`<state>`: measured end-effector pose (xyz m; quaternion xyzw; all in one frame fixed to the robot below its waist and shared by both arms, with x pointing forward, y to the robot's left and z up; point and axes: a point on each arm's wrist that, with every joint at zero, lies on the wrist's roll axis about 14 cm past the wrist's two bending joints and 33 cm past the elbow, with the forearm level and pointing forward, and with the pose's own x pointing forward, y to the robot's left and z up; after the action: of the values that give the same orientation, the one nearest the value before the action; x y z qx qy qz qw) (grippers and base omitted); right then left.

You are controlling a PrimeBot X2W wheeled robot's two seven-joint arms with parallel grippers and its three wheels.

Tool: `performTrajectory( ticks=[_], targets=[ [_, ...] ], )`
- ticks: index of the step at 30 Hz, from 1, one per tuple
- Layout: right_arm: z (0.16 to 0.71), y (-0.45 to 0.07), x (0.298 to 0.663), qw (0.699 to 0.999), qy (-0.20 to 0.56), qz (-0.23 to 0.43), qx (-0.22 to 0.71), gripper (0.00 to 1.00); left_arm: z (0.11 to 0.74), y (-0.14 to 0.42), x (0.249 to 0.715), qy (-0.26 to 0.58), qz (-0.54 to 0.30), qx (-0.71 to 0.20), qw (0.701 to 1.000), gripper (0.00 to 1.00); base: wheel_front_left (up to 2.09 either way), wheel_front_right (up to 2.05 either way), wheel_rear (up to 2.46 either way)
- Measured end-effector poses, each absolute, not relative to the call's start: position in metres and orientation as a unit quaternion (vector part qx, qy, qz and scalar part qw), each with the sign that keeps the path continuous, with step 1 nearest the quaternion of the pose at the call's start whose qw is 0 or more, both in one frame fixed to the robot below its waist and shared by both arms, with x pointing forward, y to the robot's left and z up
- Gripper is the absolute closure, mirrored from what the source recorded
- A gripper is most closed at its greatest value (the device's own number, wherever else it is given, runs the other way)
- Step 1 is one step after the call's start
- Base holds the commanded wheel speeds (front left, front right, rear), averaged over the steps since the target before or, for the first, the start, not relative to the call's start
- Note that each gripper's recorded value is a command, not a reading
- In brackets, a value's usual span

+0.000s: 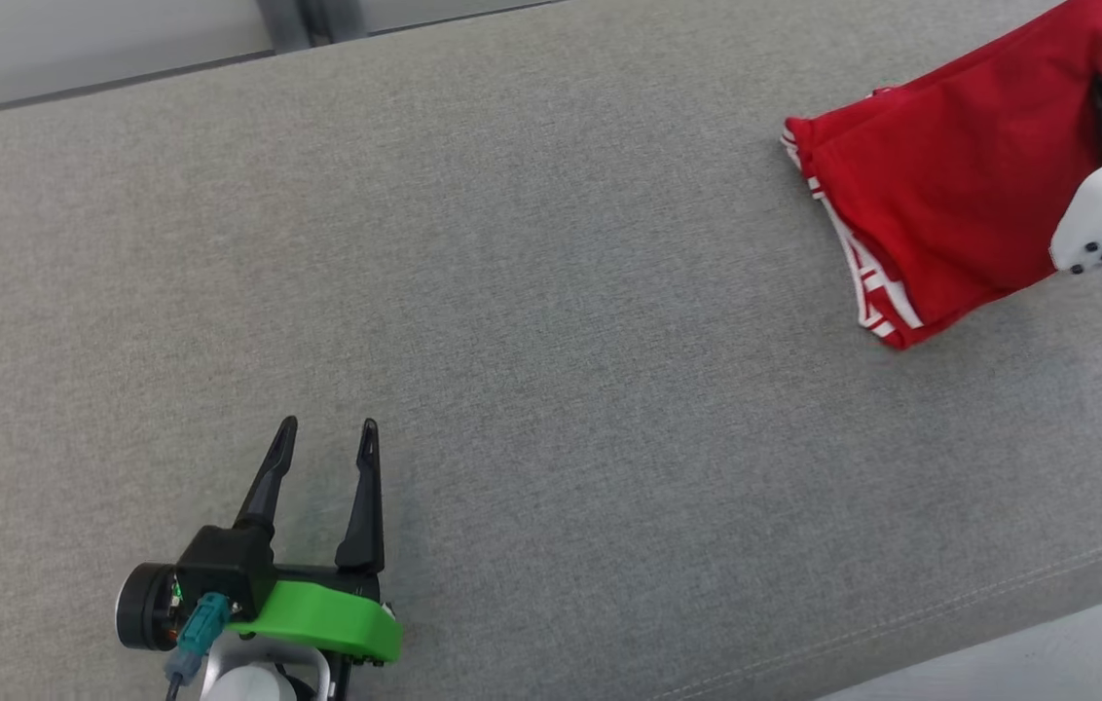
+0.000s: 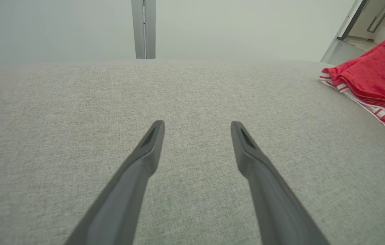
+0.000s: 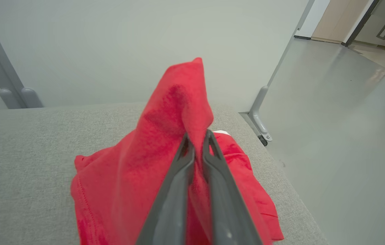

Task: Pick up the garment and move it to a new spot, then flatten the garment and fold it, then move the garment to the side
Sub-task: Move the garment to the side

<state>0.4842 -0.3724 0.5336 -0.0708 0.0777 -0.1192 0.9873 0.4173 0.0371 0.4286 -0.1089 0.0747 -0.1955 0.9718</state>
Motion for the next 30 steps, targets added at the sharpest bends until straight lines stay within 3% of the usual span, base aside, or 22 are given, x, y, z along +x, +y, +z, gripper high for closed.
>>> performTrajectory(
  ticks=[16, 17, 18, 19, 30],
  targets=[
    [0.517, -0.448, 0.514, 0.957, 0.144, -0.181, -0.173, 1.00, 0.407, 0.070, 0.421, 0.094, -0.150, -0.101, 0.979, 0.00, 0.00, 0.00, 0.00],
    [0.513, -0.450, 0.515, 0.955, 0.150, -0.182, -0.179, 0.93, 0.405, 0.074, 0.421, 0.097, -0.146, -0.100, 0.980, 0.00, 0.00, 0.00, 0.00],
    [0.510, -0.452, 0.517, 0.953, 0.156, -0.183, -0.184, 0.57, 0.403, 0.076, 0.421, 0.098, -0.142, -0.099, 0.980, 0.00, 0.00, 0.00, 0.00],
    [0.506, -0.452, 0.519, 0.953, 0.157, -0.185, -0.184, 0.00, 0.402, 0.079, 0.420, 0.101, -0.138, -0.099, 0.980, 0.00, 0.00, 0.00, 0.00],
    [0.484, -0.428, 0.542, 0.960, 0.126, -0.171, -0.183, 0.00, 0.388, 0.094, 0.418, 0.119, -0.113, -0.094, 0.982, 0.00, 0.00, 0.00, 0.00]
  ],
)
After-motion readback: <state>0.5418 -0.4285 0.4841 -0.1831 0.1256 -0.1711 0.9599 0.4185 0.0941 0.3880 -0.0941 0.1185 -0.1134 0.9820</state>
